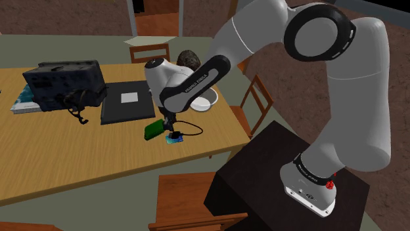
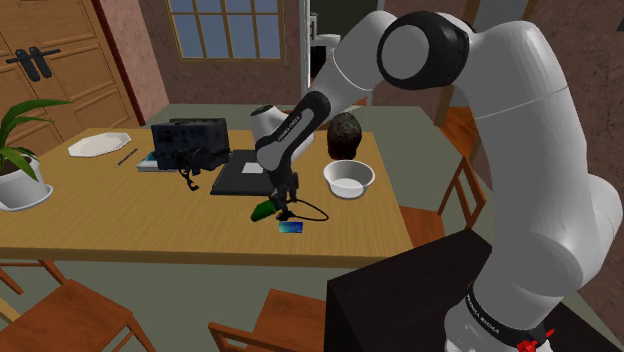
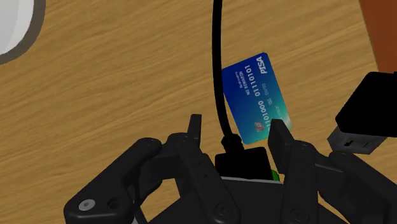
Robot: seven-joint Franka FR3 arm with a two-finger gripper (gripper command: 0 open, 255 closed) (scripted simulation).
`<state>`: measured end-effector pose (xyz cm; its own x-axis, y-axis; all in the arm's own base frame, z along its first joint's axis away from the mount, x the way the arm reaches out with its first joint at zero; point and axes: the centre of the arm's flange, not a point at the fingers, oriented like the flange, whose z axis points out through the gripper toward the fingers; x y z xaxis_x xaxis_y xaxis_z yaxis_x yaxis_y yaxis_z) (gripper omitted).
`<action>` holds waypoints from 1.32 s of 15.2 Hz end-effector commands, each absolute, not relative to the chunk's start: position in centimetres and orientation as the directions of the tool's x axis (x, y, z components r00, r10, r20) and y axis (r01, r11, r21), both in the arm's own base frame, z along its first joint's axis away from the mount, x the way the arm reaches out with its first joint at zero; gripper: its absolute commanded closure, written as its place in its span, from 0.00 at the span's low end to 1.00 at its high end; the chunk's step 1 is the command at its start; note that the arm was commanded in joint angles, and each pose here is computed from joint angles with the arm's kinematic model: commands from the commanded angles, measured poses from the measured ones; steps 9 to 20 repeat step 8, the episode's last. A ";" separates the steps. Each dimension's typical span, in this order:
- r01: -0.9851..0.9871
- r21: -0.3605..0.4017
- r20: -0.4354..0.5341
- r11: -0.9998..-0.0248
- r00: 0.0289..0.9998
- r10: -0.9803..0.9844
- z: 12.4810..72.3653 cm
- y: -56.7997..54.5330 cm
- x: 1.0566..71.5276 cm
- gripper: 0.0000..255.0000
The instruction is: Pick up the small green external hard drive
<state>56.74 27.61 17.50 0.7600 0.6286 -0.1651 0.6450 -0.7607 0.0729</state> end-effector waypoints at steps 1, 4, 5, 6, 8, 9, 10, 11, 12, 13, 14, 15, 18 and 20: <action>0.645 0.073 -0.165 -0.761 0.760 0.629 18.6 27.5 56.9 1.00; 0.645 0.073 -0.165 -0.761 0.760 0.629 20.2 27.5 56.9 1.00; 0.645 0.073 -0.165 -0.761 0.760 0.629 20.7 27.5 56.9 1.00; 0.645 0.073 -0.165 -0.761 0.760 0.629 21.3 27.5 56.9 1.00; 0.645 0.073 -0.165 -0.761 0.760 0.629 21.4 27.5 56.9 1.00; 0.645 0.073 -0.165 -0.761 0.760 0.629 21.4 27.5 56.9 1.00; 0.645 0.073 -0.165 -0.761 0.760 0.629 21.4 27.5 56.9 1.00; 0.645 0.073 -0.165 -0.761 0.760 0.629 21.4 27.5 56.9 1.00; 0.645 0.073 -0.165 -0.761 0.760 0.629 21.4 27.5 56.9 1.00; 0.645 0.073 -0.165 -0.761 0.760 0.629 21.4 27.5 56.9 1.00; 0.645 0.073 -0.165 -0.761 0.760 0.629 21.4 27.5 56.9 1.00; 0.645 0.073 -0.165 -0.761 0.760 0.629 21.4 27.5 56.9 1.00; 0.645 0.073 -0.165 -0.761 0.760 0.629 21.4 27.5 56.9 1.00; 0.645 0.073 -0.165 -0.761 0.760 0.629 21.4 27.5 56.9 1.00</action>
